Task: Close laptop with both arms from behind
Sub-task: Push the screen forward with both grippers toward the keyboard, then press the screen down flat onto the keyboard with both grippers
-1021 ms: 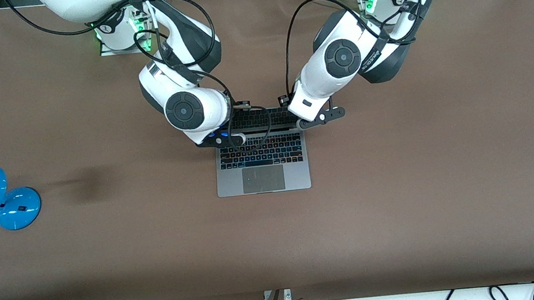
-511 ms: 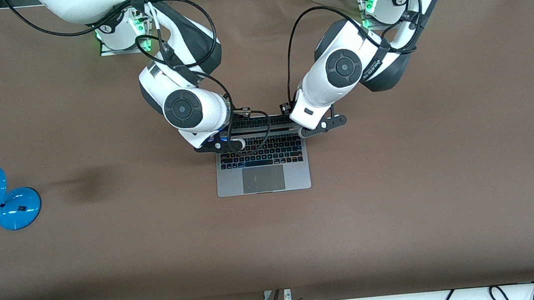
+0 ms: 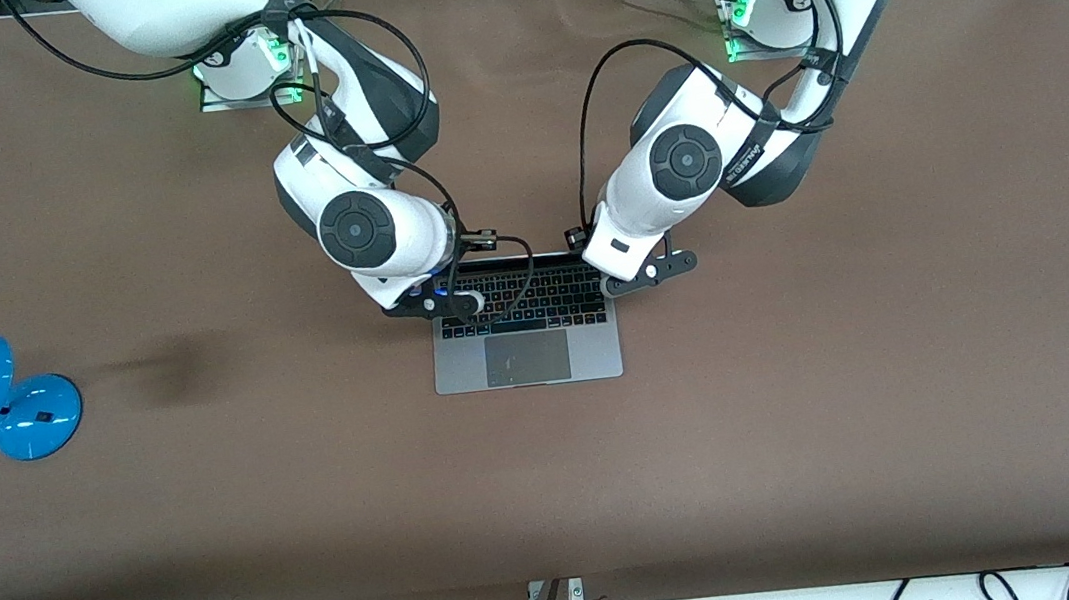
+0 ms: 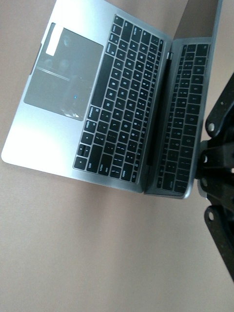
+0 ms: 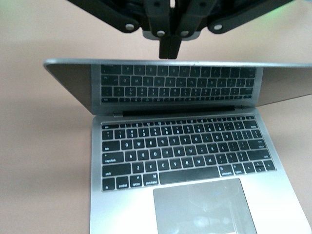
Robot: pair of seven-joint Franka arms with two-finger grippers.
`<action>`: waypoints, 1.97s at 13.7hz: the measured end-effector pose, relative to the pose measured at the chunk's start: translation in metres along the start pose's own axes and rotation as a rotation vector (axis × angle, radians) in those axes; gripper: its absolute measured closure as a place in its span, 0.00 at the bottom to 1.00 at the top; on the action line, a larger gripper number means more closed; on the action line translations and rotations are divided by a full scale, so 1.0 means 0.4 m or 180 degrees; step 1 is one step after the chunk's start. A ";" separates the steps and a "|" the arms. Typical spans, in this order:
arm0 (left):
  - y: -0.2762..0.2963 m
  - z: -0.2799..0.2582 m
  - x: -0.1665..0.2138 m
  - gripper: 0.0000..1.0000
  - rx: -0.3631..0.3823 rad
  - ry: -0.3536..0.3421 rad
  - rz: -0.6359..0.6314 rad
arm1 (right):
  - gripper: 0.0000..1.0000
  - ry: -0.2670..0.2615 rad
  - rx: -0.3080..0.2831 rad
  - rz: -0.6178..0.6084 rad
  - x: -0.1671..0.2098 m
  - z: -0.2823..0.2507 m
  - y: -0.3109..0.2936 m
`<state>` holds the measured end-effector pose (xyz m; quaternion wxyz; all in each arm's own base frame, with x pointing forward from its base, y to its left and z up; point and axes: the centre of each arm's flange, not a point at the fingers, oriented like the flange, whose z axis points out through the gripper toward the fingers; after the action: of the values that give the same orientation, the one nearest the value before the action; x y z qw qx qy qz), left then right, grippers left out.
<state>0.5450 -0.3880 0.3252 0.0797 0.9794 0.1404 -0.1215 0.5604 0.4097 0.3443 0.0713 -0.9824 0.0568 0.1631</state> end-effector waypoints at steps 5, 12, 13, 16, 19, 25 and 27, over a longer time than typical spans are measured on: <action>0.004 0.023 0.037 0.99 0.0004 -0.0002 -0.0019 | 0.99 0.0224 -0.0024 -0.0077 0.050 0.022 0.016; 0.002 0.037 0.085 0.99 -0.0036 -0.0014 -0.0087 | 0.99 0.0342 -0.0007 -0.0139 0.074 0.030 0.022; 0.001 0.039 0.088 0.99 -0.0036 -0.0016 -0.0090 | 0.99 0.0355 -0.0006 -0.0139 0.080 0.030 0.027; 0.002 0.051 0.102 0.99 0.0006 0.0029 -0.0063 | 0.99 0.0423 0.0027 -0.0197 0.107 0.040 0.040; 0.001 0.070 0.117 0.99 0.0018 0.0013 -0.0083 | 0.99 0.0459 0.0043 -0.0208 0.123 0.053 0.046; -0.006 0.088 0.140 0.99 0.0022 -0.0004 -0.0135 | 0.99 0.0591 -0.0007 -0.0266 0.148 0.080 0.050; -0.007 0.097 0.153 0.99 0.0018 -0.0009 -0.0154 | 0.99 0.0625 0.0016 -0.0280 0.159 0.093 0.051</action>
<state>0.5929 -0.3772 0.2720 0.0742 0.9757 0.1635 -0.1252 0.6057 0.3900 0.2860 0.0749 -0.9950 0.0207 0.0627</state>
